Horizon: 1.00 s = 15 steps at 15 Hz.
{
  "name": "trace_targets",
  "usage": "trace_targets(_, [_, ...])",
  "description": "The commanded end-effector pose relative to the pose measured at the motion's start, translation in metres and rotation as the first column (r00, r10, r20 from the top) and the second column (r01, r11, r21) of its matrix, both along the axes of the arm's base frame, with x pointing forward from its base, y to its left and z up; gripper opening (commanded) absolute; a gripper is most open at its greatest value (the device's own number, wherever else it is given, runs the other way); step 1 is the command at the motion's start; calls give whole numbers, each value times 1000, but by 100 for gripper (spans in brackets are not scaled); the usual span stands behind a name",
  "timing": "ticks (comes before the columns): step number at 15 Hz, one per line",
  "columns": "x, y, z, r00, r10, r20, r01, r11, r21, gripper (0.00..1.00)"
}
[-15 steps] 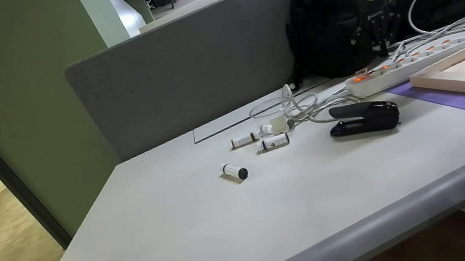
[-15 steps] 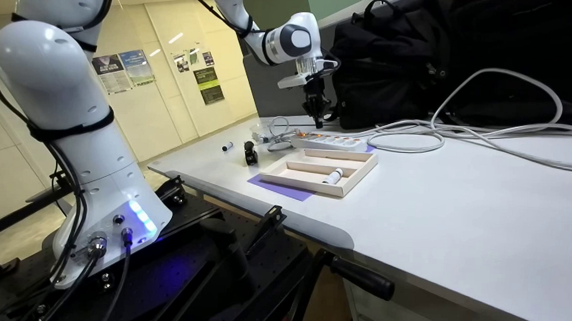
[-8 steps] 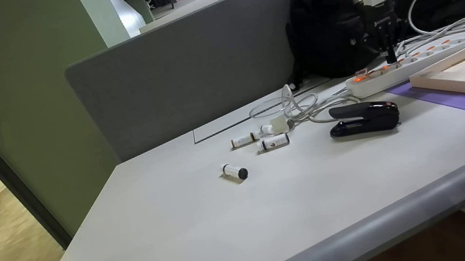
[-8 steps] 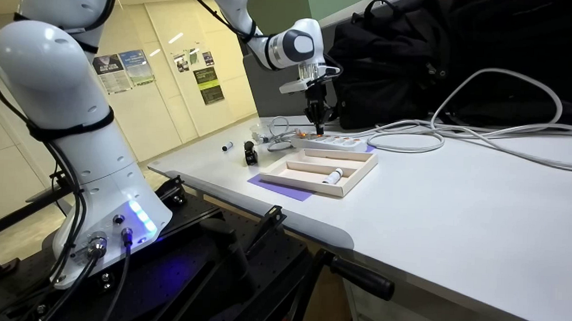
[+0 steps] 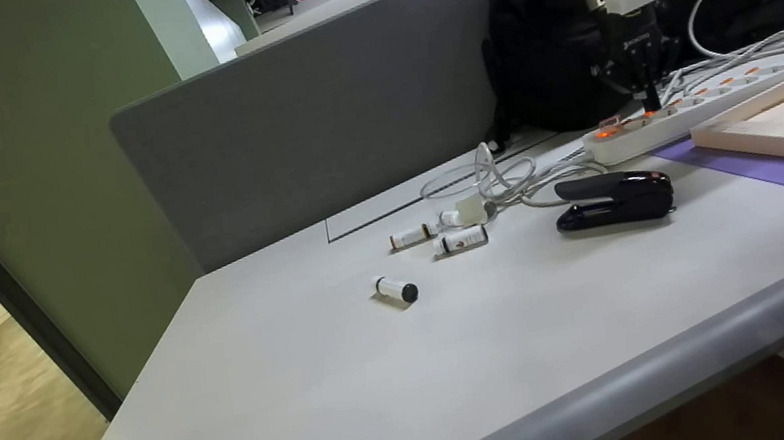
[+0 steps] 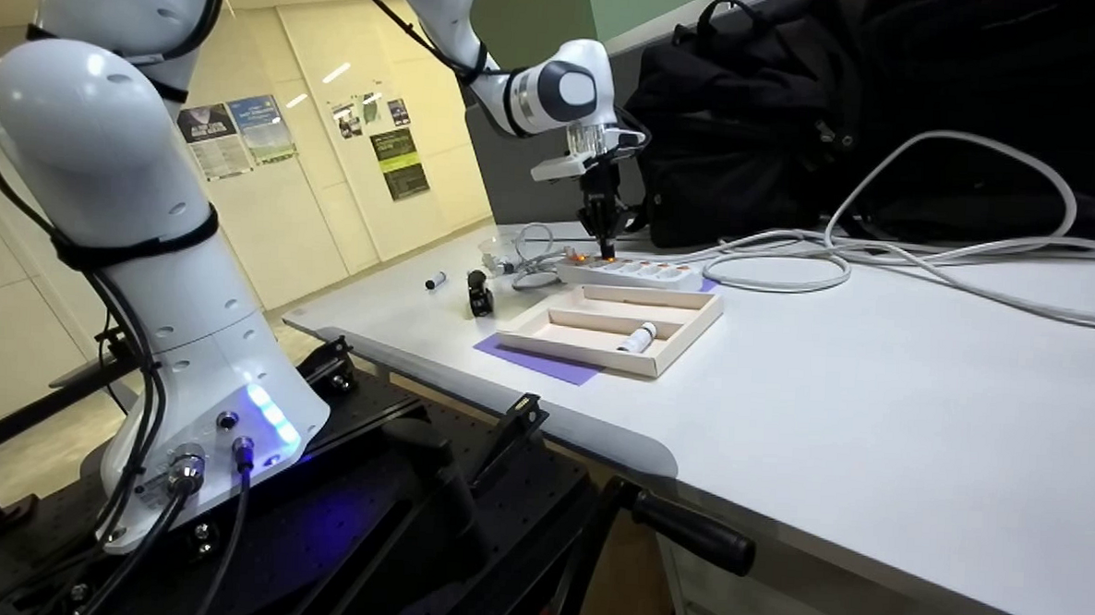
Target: Turn off the third switch from the left then turn on the first and second right
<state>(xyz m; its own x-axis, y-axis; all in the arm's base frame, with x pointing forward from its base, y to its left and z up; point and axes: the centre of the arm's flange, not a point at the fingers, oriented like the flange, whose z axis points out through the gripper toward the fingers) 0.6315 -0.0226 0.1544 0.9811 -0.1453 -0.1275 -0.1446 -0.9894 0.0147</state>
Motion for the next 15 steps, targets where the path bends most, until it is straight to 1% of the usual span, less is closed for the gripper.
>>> trace_targets(1, [5,-3,-8,1000,-8,-26,9,999,44,0])
trace_targets(7, [7,-11,-18,998,24,-65,-14,989,150,0])
trace_targets(12, [14,-18,-18,996,29,-88,-12,982,189,0])
trace_targets(15, [23,-30,-16,994,25,-105,1,971,238,0])
